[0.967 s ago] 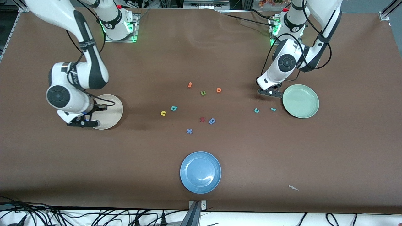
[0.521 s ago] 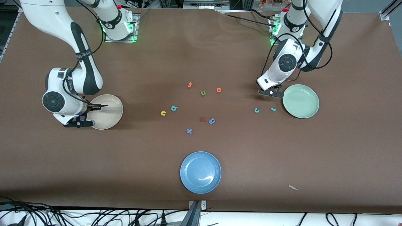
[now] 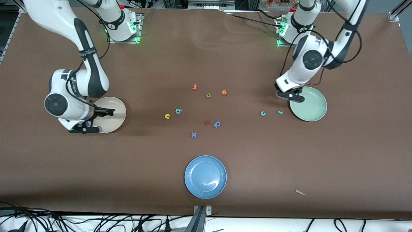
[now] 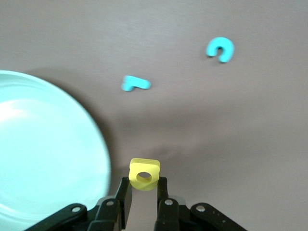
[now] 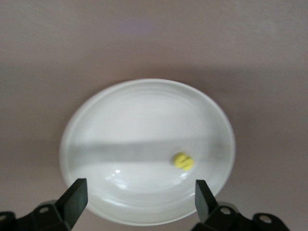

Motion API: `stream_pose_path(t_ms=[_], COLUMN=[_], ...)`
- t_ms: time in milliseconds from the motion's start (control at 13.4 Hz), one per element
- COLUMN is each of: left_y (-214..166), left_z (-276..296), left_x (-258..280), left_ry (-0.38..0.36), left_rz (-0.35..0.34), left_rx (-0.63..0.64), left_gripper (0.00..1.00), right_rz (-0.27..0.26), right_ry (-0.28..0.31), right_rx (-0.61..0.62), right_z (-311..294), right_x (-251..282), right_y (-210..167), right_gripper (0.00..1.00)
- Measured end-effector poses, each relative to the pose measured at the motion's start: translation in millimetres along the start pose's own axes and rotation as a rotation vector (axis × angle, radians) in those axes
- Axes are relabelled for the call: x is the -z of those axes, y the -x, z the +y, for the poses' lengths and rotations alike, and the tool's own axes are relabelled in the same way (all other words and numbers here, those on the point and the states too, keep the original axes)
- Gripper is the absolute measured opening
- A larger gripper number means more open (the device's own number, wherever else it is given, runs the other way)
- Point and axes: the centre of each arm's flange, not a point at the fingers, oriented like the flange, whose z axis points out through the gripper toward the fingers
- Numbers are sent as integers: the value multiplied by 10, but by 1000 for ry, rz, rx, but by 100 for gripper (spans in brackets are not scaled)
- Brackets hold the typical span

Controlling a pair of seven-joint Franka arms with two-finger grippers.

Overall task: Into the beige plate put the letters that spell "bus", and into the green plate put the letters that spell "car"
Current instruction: 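Release the s onto the white plate while the left gripper releases the d, then grasp the yellow u with the right gripper while the left gripper reaches teal 1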

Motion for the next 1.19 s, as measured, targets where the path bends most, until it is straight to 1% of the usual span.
stream_pose_path(t_ms=[223,446,595,669,818,893,967,1190], left_y=[32,141,166,156,140,133,126,35], left_z=[-477,-995,-1103,-1091,-1072,-1070,-1072,-1083], left_x=[69,8,-51,-75,-92,-89,-82,3], left_ry=[-3,4,9,11,12,11,11,3], left_rz=[15,3,-7,-11,-14,-14,-12,10], left_rx=[-83,-137,-142,-145,-150,-151,-151,-151], left_gripper=[26,26,26,32,52,63,69,70], right_rz=[37,65,97,115,149,154,151,131], right_ry=[-39,-83,-121,-137,-166,-170,-168,-150], right_rx=[-103,-222,-303,-334,-376,-384,-385,-386], right_z=[-766,-1423,-1815,-1984,-2321,-2439,-2509,-2522], right_x=[333,317,173,66,-168,-282,-383,-579], right_y=[42,160,191,196,229,253,271,275], right_gripper=[100,100,100,100,100,100,100,98])
